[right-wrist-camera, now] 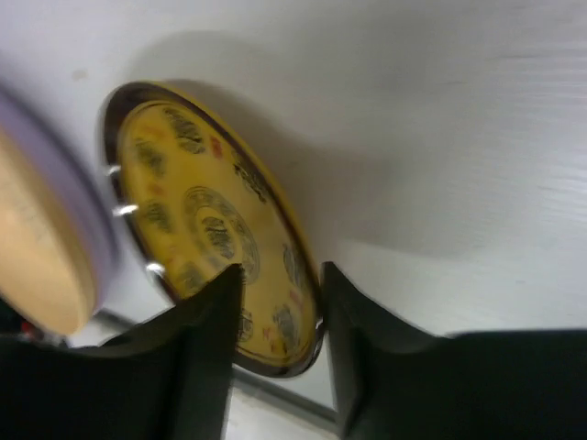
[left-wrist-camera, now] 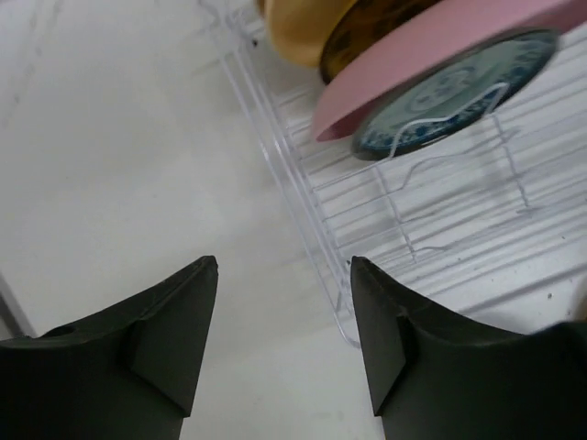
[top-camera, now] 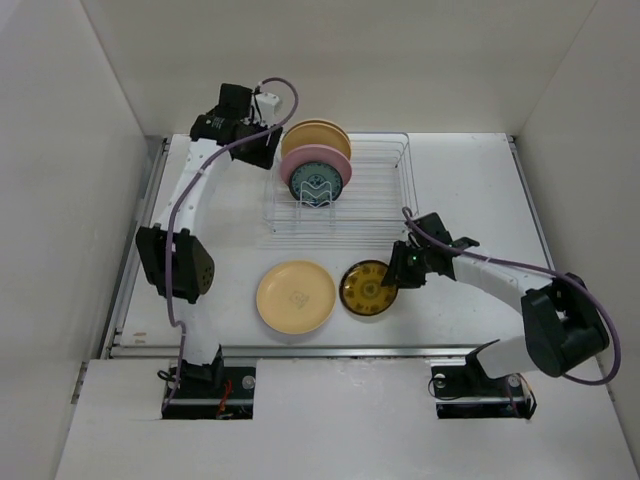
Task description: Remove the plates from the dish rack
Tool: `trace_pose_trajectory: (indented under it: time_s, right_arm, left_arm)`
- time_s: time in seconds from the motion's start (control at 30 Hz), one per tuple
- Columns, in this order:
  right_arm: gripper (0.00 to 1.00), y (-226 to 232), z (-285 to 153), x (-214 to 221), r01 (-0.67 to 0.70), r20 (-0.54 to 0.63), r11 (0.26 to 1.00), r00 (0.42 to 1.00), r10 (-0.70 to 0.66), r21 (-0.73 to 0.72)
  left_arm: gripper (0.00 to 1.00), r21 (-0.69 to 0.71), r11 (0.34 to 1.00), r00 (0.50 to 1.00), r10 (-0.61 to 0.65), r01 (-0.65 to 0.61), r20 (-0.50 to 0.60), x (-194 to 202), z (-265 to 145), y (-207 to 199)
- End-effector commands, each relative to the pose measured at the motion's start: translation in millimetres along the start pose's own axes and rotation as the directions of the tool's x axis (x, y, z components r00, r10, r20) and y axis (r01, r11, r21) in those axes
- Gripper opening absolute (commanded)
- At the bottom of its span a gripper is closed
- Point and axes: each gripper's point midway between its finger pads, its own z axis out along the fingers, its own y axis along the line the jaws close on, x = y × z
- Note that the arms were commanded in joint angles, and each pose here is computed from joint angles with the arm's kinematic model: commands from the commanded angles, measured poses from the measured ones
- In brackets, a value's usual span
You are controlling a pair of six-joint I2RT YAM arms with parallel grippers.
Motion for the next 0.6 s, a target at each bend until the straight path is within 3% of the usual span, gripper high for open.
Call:
trace_pose_trajectory:
  time_s: [0.0, 0.07, 0.13, 0.2, 0.37, 0.57]
  right_arm:
    - [0.47, -33.0, 10.5, -9.5, -0.039, 0.054, 0.987, 0.998, 0.031, 0.158]
    - [0.6, -46.5, 11.5, -11.6, -0.068, 0.078, 0.971, 0.996, 0.051, 0.228]
    - [0.65, -48.0, 13.2, -10.3, -0.069, 0.071, 0.97, 0.996, 0.053, 0.233]
    - [0.74, -47.0, 11.8, -11.1, -0.069, 0.069, 0.97, 0.996, 0.054, 0.235]
    - [0.77, -42.4, -15.7, -39.7, -0.061, 0.181, 0.957, 0.983, 0.009, 0.285]
    - [0.82, -13.2, -77.1, -83.6, -0.071, 0.395, 0.966, 0.918, -0.034, 0.248]
  left_arm:
    - [0.57, 0.007, 0.962, 0.953, 0.269, -0.273, 0.142, -32.1, -33.8, -29.0]
    - [0.65, 0.044, 0.91, 0.903, 0.403, -0.413, 0.146, -33.8, -32.3, -60.2]
    - [0.76, 0.024, 0.896, 0.893, 0.44, -0.444, 0.098, -29.0, -14.0, -66.7]
    - [0.76, 0.019, 0.877, 0.873, 0.474, -0.479, 0.114, -38.4, -5.0, -75.3]
    - [0.78, 0.028, 0.865, 0.863, 0.498, -0.501, 0.082, -45.4, 33.6, -90.3]
    - [0.78, -0.066, 0.882, 0.877, 0.47, -0.466, 0.098, -59.1, 51.4, -83.3]
